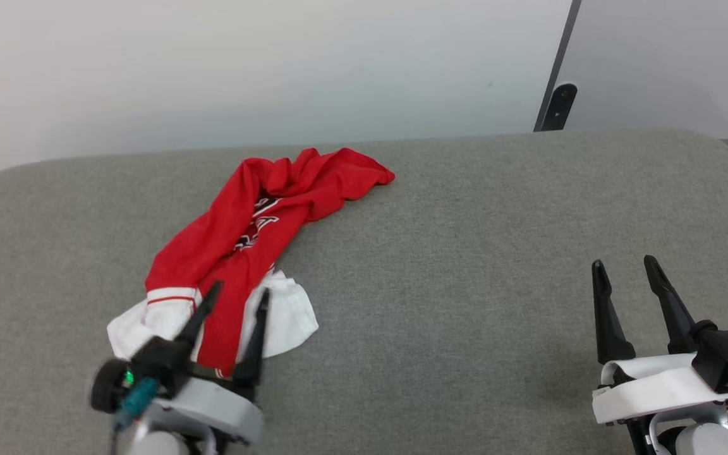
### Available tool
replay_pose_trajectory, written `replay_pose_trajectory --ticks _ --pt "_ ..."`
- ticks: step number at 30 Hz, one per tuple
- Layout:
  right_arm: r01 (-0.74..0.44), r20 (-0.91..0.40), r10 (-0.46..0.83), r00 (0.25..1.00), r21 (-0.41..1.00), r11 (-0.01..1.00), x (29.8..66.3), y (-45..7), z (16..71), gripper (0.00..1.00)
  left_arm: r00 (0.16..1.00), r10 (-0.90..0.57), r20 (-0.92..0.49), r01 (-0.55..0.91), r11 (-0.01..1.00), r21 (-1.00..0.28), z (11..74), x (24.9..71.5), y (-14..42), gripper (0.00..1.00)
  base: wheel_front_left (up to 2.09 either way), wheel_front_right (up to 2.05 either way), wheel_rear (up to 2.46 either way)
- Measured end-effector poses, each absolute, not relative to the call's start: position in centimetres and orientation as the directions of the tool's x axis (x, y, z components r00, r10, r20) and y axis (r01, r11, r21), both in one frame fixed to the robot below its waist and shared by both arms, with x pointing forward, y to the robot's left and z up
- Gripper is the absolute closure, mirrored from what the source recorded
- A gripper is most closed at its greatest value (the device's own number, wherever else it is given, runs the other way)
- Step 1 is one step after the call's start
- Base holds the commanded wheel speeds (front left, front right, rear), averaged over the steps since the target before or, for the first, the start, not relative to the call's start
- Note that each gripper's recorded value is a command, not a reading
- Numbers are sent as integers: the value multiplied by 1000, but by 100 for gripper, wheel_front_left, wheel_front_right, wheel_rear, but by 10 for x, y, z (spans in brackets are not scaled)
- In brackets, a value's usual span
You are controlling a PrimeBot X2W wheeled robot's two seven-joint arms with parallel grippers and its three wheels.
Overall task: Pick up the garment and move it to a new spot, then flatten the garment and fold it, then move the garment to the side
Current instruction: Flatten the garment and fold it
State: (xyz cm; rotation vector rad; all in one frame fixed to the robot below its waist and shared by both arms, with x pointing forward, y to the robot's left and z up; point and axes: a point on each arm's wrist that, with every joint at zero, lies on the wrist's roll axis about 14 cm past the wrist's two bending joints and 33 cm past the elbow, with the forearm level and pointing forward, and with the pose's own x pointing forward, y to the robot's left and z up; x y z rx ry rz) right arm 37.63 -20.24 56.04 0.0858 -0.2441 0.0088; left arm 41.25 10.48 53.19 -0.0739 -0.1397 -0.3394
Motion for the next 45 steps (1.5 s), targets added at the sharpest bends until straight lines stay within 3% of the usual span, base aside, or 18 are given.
replay_pose_trajectory --ticks 8,16,18,29,38,39,41,43,44,45 --pt "1 213 -22 977 99 995 378 -208 550 0 939 -340 51 337 939 69 526 446 135 0 0 0 0" --pt "14 185 -35 982 113 993 379 -212 540 0 935 -304 -181 313 949 25 503 471 168 0 0 0 0" --pt "16 179 -36 983 112 994 380 -212 539 0 921 -288 -261 289 957 -34 493 475 175 0 0 0 0" --pt "28 160 -44 986 103 994 387 -219 531 0 758 -193 -623 193 979 -69 441 470 211 0 0 0 0" --pt "25 149 -40 988 98 995 391 -219 527 0 621 -151 -769 181 982 -47 420 461 213 0 0 0 0" --pt "25 147 -39 988 98 995 392 -219 527 0 607 -146 -781 176 983 -47 418 460 212 17 0 0 0" --pt "25 146 -39 989 98 995 393 -219 526 0 580 -137 -803 174 984 -42 415 458 212 32 0 0 0" --pt "25 146 -39 989 98 995 395 -219 526 0 555 -125 -823 164 986 -39 412 456 213 71 0 0 0" --pt "25 143 -39 989 98 995 395 -219 525 0 541 -123 -832 162 986 -40 410 454 213 97 0 0 0" --pt "27 140 -40 989 98 995 395 -220 525 0 528 -122 -840 162 986 -41 408 452 213 100 0 0 0"
